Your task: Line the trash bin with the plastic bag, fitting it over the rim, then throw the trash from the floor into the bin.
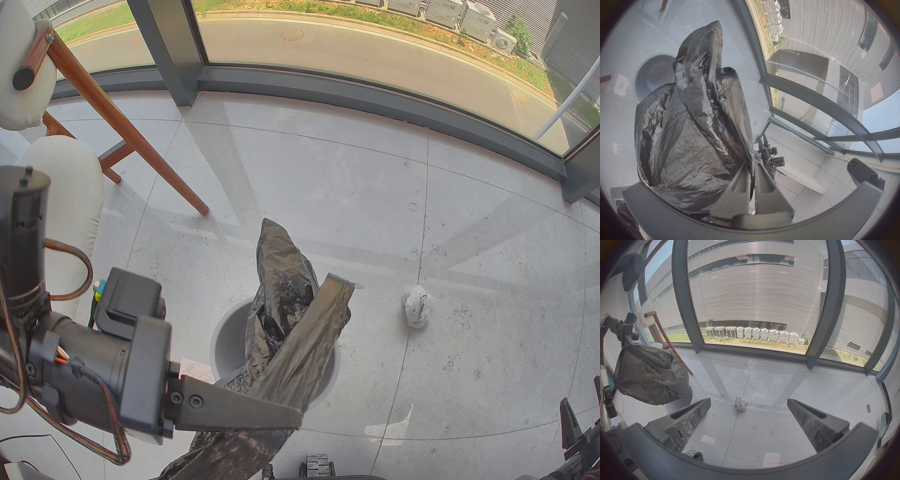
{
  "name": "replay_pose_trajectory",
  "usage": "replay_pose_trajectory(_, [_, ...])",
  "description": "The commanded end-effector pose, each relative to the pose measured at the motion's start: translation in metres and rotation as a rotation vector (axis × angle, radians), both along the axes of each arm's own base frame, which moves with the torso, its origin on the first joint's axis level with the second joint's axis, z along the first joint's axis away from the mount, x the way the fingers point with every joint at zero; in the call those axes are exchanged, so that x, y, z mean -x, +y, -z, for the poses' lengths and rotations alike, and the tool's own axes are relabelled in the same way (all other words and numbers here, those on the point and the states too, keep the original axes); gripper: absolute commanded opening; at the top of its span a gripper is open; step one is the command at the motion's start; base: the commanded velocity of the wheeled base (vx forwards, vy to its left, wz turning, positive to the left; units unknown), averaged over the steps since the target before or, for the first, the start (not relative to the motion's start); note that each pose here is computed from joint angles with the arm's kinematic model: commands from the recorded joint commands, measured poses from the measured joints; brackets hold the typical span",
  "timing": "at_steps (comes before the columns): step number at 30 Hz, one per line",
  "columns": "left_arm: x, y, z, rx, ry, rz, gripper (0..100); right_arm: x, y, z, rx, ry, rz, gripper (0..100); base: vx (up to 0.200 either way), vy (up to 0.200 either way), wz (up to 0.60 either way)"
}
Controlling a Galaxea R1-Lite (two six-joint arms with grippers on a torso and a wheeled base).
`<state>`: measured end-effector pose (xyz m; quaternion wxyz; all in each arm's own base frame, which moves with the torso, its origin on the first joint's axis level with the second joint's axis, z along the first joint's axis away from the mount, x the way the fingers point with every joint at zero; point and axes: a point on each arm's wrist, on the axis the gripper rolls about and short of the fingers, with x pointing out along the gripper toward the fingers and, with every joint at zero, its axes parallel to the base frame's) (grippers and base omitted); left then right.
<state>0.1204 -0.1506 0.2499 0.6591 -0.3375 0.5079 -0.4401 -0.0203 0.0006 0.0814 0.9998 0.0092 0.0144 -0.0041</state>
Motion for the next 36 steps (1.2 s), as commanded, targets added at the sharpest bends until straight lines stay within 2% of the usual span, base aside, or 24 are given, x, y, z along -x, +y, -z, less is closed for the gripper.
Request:
replay_pose_trajectory(1, [0.000,0.002,0.016,-0.042,0.035,-0.005,0,-0.001,0.000,0.005,0.001,0.019,0.000,100,0.000,0.000,0.00])
replay_pose_trajectory(11, [0.000,0.008,0.032,-0.085,0.063,-0.031,0,-0.001,0.000,0.005,0.001,0.022,0.001,100,0.000,0.000,0.00])
replay_pose_trajectory(17, [-0.008,0.014,0.040,-0.104,0.009,-0.050,0,-0.002,0.000,0.005,-0.001,0.026,0.003,100,0.000,0.000,0.00])
replay_pose_trajectory(22, [-0.012,0.011,0.051,-0.108,0.005,-0.053,0,-0.002,0.000,0.005,0.001,0.026,0.003,100,0.000,0.000,0.00])
replay_pose_trajectory(27, [-0.028,0.006,0.059,-0.065,-0.038,-0.089,0,-0.002,0.000,0.005,-0.001,0.026,0.003,100,0.000,0.000,0.00])
replay_pose_trajectory(36, [-0.036,0.000,0.069,-0.018,-0.088,-0.091,0,-0.002,0.000,0.005,-0.001,0.028,0.003,100,0.000,0.000,0.00])
